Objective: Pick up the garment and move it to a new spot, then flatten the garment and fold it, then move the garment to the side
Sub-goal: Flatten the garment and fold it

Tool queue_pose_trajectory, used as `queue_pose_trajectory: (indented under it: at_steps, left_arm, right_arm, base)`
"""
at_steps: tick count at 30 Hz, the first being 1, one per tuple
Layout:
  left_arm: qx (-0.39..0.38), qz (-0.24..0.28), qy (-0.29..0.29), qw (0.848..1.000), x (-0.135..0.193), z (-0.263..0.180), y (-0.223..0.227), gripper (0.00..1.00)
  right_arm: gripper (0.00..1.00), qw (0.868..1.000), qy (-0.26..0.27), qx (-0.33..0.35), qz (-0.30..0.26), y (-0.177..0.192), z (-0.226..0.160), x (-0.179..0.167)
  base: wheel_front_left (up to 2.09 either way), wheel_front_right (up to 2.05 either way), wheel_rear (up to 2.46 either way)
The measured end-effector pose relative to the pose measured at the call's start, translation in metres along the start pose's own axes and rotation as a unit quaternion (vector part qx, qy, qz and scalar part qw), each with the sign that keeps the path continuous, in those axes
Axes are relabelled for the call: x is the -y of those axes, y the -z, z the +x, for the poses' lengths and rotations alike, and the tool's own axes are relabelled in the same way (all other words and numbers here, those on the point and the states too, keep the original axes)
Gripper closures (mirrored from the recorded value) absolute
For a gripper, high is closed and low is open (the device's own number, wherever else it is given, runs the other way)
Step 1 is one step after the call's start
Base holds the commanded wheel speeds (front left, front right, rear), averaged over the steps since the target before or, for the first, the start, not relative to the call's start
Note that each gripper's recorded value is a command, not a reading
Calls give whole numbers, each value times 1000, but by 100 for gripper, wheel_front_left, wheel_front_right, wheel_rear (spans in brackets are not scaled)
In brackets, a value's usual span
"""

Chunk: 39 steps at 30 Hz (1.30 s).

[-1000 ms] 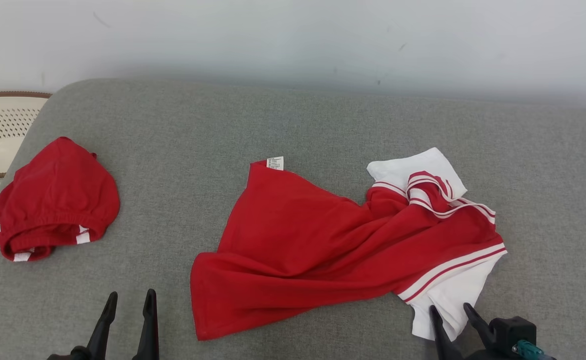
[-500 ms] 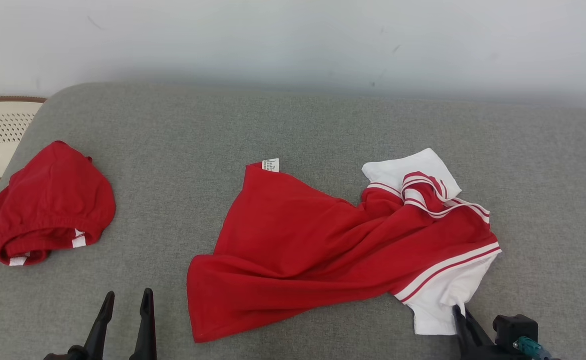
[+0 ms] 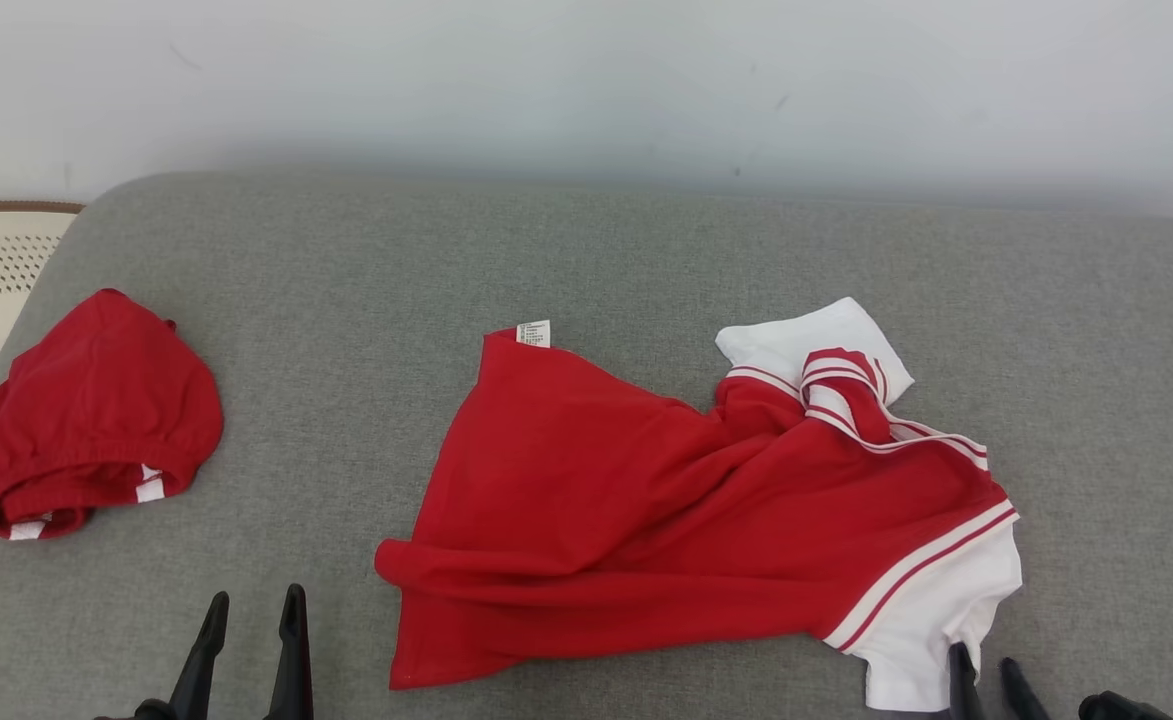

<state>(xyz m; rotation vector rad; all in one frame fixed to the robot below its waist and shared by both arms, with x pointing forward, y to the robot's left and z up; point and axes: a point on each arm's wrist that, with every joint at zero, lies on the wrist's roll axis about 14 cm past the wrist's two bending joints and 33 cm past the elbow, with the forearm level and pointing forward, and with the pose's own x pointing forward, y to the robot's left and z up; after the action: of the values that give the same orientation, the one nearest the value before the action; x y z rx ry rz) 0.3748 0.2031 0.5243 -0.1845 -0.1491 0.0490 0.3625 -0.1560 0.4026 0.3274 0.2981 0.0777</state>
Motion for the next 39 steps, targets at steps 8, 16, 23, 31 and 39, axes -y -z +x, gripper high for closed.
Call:
queue_pose_trajectory:
  at_steps: [8,16,23,31,39]
  left_arm:
    - [-3,-2,7,1000,5,4,3,0]
    - [-1,-2,4,1000,3,2,1,0]
    - [0,-2,-2,1000,0,0,0,0]
    - [-1,-3,0,1000,-1,4,1,0]
    - [-11,-7,12,1000,7,9,9,0]
  right_arm:
    - [0,996,-33,48,-70,-27,4,-15]
    - [0,991,-49,36,-120,-26,7,-24]
    - [9,986,-53,13,-160,-18,15,-27]
    - [100,988,-28,47,-143,-34,21,-16]
    - [0,997,28,40,-67,-19,-1,18]
  base:
    - [0,0,0]
    - [0,0,0]
    - [0,0,0]
    - [0,0,0]
    - [0,0,0]
